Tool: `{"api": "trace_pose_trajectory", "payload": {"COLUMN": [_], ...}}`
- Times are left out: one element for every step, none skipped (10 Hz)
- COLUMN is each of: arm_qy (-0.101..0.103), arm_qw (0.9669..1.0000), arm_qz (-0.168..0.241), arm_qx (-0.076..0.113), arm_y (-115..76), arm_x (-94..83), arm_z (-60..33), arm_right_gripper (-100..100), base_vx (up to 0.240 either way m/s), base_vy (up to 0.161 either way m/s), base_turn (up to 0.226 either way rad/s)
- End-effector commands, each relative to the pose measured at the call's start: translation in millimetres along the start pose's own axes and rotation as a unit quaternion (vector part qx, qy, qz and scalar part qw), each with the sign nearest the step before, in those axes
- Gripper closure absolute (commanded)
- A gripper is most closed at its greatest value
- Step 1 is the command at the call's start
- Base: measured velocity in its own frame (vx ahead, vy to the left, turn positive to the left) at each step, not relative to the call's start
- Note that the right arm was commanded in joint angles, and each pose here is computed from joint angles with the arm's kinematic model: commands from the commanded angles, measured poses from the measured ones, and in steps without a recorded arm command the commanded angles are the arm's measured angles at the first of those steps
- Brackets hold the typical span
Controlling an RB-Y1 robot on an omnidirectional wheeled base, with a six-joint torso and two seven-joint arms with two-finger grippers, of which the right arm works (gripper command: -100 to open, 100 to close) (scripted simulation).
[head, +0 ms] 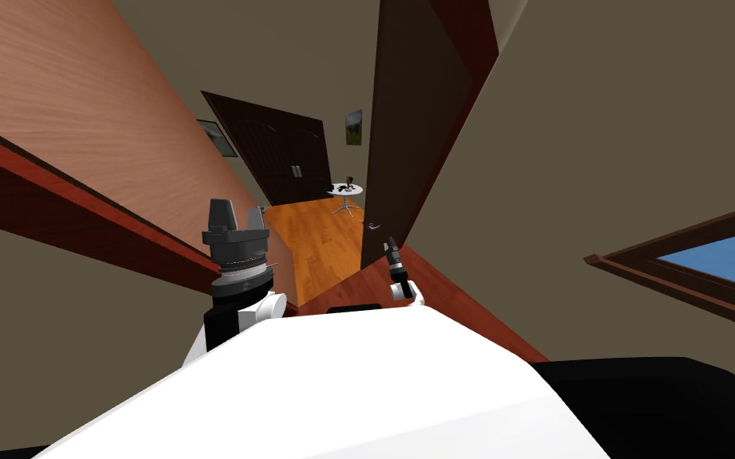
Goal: Push the door open
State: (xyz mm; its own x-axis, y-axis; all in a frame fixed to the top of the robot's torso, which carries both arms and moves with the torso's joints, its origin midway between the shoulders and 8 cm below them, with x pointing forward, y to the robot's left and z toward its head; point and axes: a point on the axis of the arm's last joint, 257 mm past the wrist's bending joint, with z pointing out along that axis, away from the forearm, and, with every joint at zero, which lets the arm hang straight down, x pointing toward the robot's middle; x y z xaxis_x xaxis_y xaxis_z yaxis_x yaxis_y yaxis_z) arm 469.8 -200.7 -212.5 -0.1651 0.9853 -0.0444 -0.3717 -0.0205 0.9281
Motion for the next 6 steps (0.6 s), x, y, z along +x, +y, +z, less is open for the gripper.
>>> {"api": "trace_pose_trajectory", "payload": {"arm_qy": [0.009,0.008,0.014,0.020,0.019,0.025], "arm_qw": [0.9999,0.9998,0.9996,0.9994,0.9992,0.9989], "arm_qz": [0.003,0.004,0.006,0.008,0.008,0.010], "arm_qx": [0.009,0.015,0.024,0.027,0.033,0.039], "arm_y": [-11.9,-17.4,-27.3,-31.7,-37.0,-43.8], "arm_x": [5.8,5.6,9.3,13.2,13.0,16.7], "arm_z": [-0.4,-3.1,-3.9,-2.1,-4.9,-4.6], "arm_right_gripper": [-100,-100,-100,-100,-100,-100], "base_vx": [0.064,0.054,0.046,0.070,0.061,0.056], "base_vy": [-0.090,-0.060,-0.065,-0.081,-0.059,-0.055], "base_turn": [0.058,0.029,0.032,0.060,0.025,0.028]}}
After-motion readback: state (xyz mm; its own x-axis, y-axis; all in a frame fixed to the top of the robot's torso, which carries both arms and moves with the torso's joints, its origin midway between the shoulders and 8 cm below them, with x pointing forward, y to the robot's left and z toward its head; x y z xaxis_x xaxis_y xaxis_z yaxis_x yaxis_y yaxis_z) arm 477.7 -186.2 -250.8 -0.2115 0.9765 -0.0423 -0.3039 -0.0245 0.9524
